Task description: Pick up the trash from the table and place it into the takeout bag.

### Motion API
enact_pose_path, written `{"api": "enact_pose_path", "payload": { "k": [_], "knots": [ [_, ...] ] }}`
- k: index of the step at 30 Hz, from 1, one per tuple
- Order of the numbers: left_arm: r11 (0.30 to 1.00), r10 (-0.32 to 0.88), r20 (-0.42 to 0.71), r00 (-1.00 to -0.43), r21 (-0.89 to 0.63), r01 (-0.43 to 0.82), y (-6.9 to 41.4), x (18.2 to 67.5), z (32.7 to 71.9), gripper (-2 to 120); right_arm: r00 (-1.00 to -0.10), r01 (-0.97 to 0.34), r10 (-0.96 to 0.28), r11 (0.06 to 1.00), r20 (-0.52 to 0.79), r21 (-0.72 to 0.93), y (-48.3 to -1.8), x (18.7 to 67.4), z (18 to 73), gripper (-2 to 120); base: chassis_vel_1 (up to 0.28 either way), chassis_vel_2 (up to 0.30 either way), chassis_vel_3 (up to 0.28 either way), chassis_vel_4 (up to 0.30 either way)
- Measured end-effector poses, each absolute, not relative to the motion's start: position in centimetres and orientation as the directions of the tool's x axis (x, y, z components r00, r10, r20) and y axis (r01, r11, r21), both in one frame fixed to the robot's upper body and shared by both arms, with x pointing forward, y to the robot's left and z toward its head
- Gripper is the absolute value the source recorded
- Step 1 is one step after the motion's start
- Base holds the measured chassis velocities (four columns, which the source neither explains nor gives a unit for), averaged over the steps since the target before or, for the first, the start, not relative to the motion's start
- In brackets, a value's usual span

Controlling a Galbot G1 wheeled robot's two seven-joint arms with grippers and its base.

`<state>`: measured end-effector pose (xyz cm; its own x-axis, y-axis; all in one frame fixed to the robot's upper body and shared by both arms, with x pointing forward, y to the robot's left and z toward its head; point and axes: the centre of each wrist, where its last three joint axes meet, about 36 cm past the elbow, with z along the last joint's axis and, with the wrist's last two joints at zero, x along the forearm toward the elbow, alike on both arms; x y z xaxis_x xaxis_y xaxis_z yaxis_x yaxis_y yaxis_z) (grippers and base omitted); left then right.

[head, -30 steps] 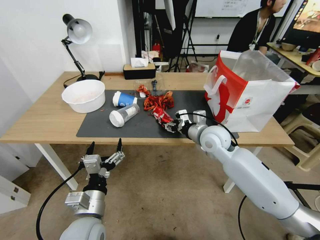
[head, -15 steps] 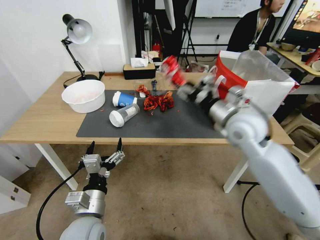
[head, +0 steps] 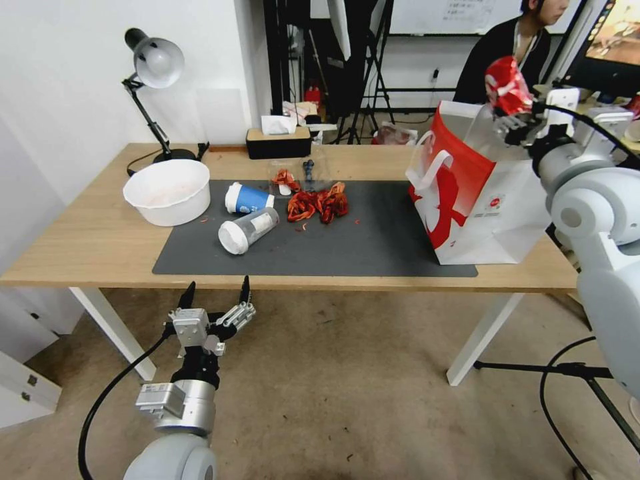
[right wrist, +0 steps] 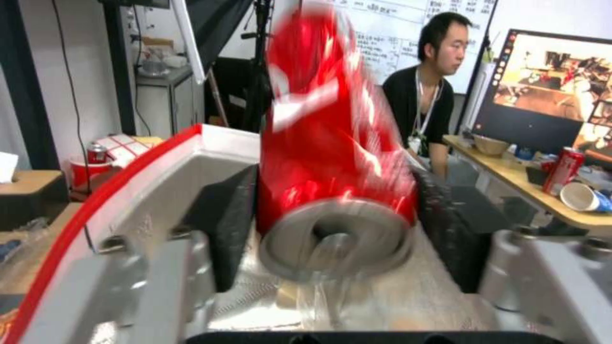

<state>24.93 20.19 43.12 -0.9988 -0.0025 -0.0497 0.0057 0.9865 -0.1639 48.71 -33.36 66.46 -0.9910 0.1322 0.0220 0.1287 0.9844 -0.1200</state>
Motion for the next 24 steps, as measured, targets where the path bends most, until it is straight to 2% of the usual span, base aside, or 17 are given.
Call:
{"api": "enact_pose_path", "payload": {
  "k": [3, 4, 6, 7, 9, 11, 13, 14, 17, 19, 21, 24],
  "knots": [
    [0.986, -0.003, -0.05, -0.999, -0.164, 0.006, 20.2, 24.9, 43.2, 100, -0.991, 0.128, 0.133, 0.984, 0.032, -0.121, -33.3, 48.7, 66.3, 71, 0.0, 0.0, 0.0, 0.0],
    [0.987, -0.003, -0.051, -0.999, -0.164, 0.006, 20.2, 24.9, 43.2, 100, -0.99, 0.128, 0.134, 0.984, 0.034, -0.122, -33.3, 48.7, 66.3, 79, 0.0, 0.0, 0.0, 0.0],
    [0.987, -0.003, -0.051, -0.999, -0.163, 0.005, 20.2, 24.9, 43.2, 100, -0.99, 0.129, 0.134, 0.984, 0.039, -0.123, -33.3, 48.7, 66.2, 86, 0.0, 0.0, 0.0, 0.0],
    [0.987, -0.003, -0.051, -0.999, -0.163, 0.005, 20.2, 24.9, 43.2, 100, -0.99, 0.129, 0.134, 0.984, 0.039, -0.123, -33.3, 48.7, 66.2, 86, 0.0, 0.0, 0.0, 0.0],
    [0.987, -0.005, -0.051, -0.999, -0.162, 0.004, 20.3, 24.8, 43.2, 100, -0.991, 0.125, 0.13, 0.985, 0.034, -0.119, -33.3, 48.6, 66.3, 96, 0.0, 0.0, 0.0, 0.0],
    [0.987, -0.005, -0.051, -0.999, -0.162, 0.004, 20.3, 24.8, 43.2, 100, -0.995, 0.103, 0.104, 0.991, 0.007, -0.084, -33.2, 48.5, 66.4, 98, 0.0, 0.0, 0.0, 0.0],
    [0.987, -0.005, -0.052, -0.999, -0.162, 0.004, 20.3, 24.8, 43.2, 100, -0.997, 0.009, 0.01, 1.0, -0.082, 0.018, -33.0, 48.2, 66.4, 100, 0.0, 0.0, 0.0, 0.0],
    [0.987, -0.005, -0.052, -0.999, -0.162, 0.004, 20.3, 24.8, 43.2, 100, -0.997, 0.009, 0.01, 1.0, -0.082, 0.018, -33.0, 48.2, 66.4, 100, 0.0, 0.0, 0.0, 0.0],
    [0.987, -0.006, -0.052, -0.999, -0.162, 0.003, 20.3, 24.9, 43.2, 100, -0.924, -0.276, -0.223, 0.951, -0.311, 0.138, -32.5, 46.6, 64.9, 100, 0.0, 0.0, 0.0, 0.0],
    [0.987, -0.006, -0.053, -0.999, -0.161, 0.003, 20.3, 24.9, 43.3, 100, -0.91, -0.306, -0.246, 0.942, -0.334, 0.14, -32.4, 46.3, 64.6, 100, 0.0, 0.0, 0.0, 0.0],
    [0.987, -0.007, -0.052, -0.999, -0.162, 0.002, 20.3, 24.9, 43.2, 100, -0.86, -0.397, -0.325, 0.91, -0.394, 0.117, -31.5, 44.7, 62.8, 100, 0.0, 0.0, 0.0, 0.0],
    [0.987, -0.007, -0.052, -0.999, -0.162, 0.001, 20.3, 24.9, 43.2, 100, -0.844, -0.414, -0.356, 0.908, -0.401, 0.066, -30.6, 43.2, 61.3, 100, 0.0, 0.0, 0.0, 0.0]
  ]
}}
